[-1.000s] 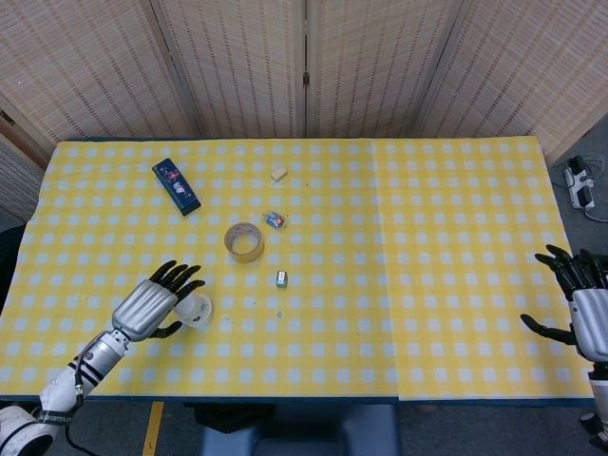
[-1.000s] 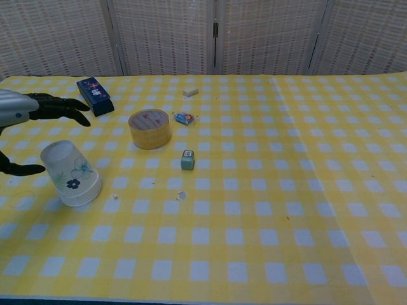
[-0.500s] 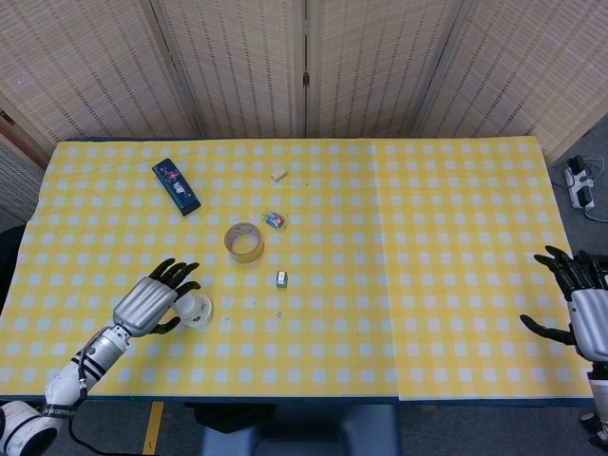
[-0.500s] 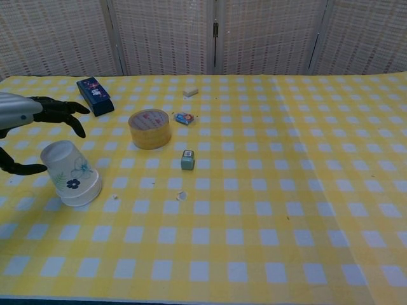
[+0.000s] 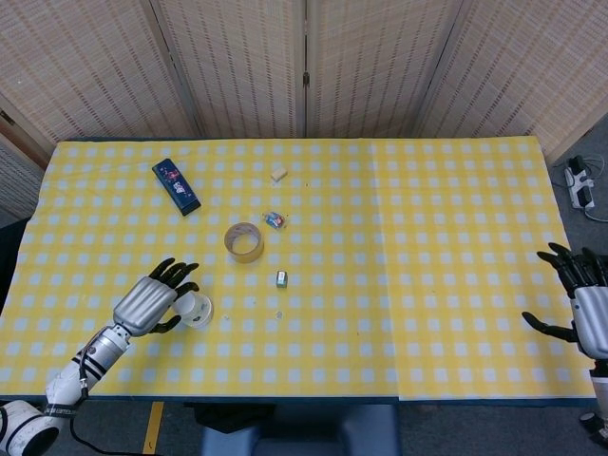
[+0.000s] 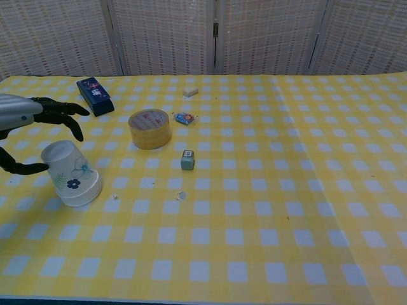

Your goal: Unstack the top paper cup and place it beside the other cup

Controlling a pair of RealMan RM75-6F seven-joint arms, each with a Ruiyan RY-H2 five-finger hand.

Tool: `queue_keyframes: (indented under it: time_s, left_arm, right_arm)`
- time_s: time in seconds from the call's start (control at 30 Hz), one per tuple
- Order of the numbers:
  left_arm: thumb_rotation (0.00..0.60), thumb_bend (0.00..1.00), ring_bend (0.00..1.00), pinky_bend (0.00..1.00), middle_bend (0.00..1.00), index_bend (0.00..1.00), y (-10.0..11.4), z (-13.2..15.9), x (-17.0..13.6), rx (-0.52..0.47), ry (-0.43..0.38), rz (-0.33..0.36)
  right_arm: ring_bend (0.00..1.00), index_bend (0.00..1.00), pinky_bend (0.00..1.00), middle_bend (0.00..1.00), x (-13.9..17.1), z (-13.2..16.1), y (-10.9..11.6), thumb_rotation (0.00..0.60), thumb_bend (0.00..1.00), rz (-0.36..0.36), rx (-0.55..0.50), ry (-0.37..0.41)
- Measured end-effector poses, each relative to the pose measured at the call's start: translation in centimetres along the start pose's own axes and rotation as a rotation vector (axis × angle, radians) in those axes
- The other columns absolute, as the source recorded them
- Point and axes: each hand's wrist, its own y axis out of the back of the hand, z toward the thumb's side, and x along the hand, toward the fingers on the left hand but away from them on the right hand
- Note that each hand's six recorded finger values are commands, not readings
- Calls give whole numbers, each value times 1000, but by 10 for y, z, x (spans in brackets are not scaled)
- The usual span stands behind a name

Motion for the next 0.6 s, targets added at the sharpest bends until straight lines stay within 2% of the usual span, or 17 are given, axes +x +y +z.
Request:
queue_keyframes:
  time_s: [0.6]
  left_arm:
    - [600, 385, 113, 15, 106, 351, -3, 0, 0, -1, -2, 0]
  right_arm:
    - [172, 201, 42, 123, 0, 0, -2, 600, 171, 4, -2, -4]
